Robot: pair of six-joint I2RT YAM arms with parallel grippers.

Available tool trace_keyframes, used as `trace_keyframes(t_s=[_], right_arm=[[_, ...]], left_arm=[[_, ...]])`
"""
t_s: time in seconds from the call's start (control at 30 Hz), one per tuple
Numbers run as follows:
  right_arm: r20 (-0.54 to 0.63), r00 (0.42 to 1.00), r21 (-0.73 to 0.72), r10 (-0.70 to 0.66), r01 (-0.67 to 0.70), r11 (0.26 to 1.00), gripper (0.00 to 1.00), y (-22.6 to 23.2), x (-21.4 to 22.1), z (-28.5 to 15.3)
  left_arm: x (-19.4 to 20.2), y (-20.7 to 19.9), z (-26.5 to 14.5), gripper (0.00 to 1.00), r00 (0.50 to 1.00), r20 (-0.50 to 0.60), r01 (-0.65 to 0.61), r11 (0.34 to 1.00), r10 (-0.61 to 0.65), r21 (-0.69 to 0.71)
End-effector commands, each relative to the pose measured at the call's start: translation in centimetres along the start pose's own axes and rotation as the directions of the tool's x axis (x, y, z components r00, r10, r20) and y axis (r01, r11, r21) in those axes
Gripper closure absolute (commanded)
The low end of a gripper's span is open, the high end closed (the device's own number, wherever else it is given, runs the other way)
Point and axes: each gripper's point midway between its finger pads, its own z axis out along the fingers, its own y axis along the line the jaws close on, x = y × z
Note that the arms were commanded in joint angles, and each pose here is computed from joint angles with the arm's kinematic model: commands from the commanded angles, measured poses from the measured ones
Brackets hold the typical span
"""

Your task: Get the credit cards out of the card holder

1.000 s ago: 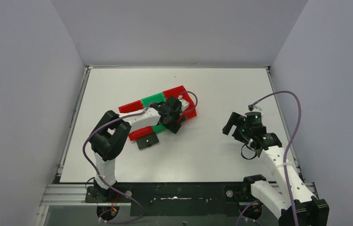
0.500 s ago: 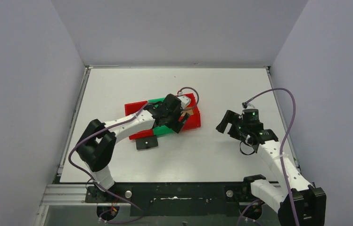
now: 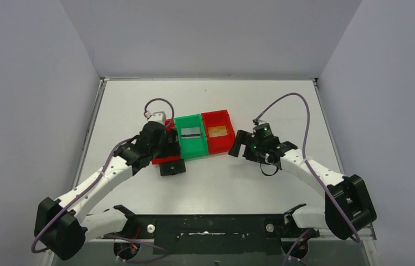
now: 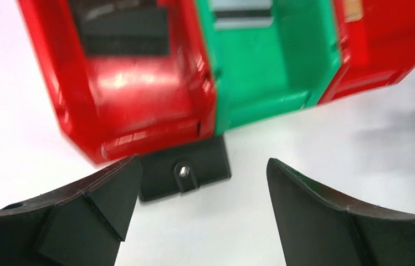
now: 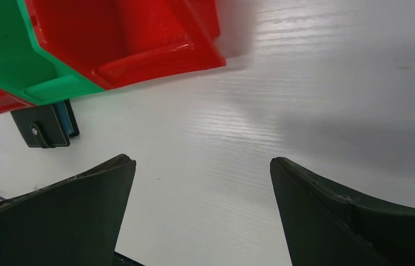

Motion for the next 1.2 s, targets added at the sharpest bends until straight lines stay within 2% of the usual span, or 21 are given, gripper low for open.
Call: trace_keyframes(t_s=[0.0, 0.17, 0.27, 0.37, 0.57, 0.87, 0.97, 1.17], right_arm=[[0.131, 0.991, -0.086, -0.006, 0.018, 0.996, 0.01, 5.7, -1.9, 0.8], [0.112, 0.992, -0.211, -0.060, 0.082, 0.974, 0.05, 11.9, 0.6, 2.6], [0.098, 0.990, -0.258, -0.099, 0.121, 0.959, 0.09, 14.9, 1.9, 3.8], [0.070, 0.988, -0.300, -0.136, 0.151, 0.942, 0.16, 17.1, 2.7, 5.2], [0.041, 0.982, -0.360, -0.185, 0.187, 0.914, 0.28, 19.7, 4.0, 7.6], [-0.025, 0.974, -0.393, -0.223, 0.196, 0.898, 0.47, 20.7, 6.6, 9.8], [-0.047, 0.966, -0.416, -0.254, 0.212, 0.884, 0.48, 21.0, 7.6, 10.1], [-0.076, 0.943, -0.467, -0.324, 0.253, 0.847, 0.54, 21.5, 9.0, 10.6]], left_arm=[[4.1, 2.4, -2.5, 0.16, 0.975, -0.063, 0.209, 0.976, -0.213, -0.057], [7.7, 3.9, -3.4, 0.18, 0.922, -0.065, 0.376, 0.923, -0.381, -0.079], [7.8, 4.2, -2.9, 0.19, 0.886, -0.034, 0.459, 0.884, -0.463, -0.084], [7.8, 5.3, -1.8, 0.19, 0.872, 0.013, 0.486, 0.862, -0.490, -0.143], [7.7, 7.1, 0.6, 0.29, 0.856, 0.068, 0.515, 0.834, -0.513, -0.199], [7.7, 6.1, 2.9, 0.35, 0.868, -0.009, 0.496, 0.867, -0.497, -0.049], [8.3, 5.1, 3.2, 0.38, 0.874, -0.041, 0.486, 0.874, -0.485, 0.019], [9.4, 4.8, 3.1, 0.45, 0.882, -0.064, 0.469, 0.882, -0.466, 0.050]])
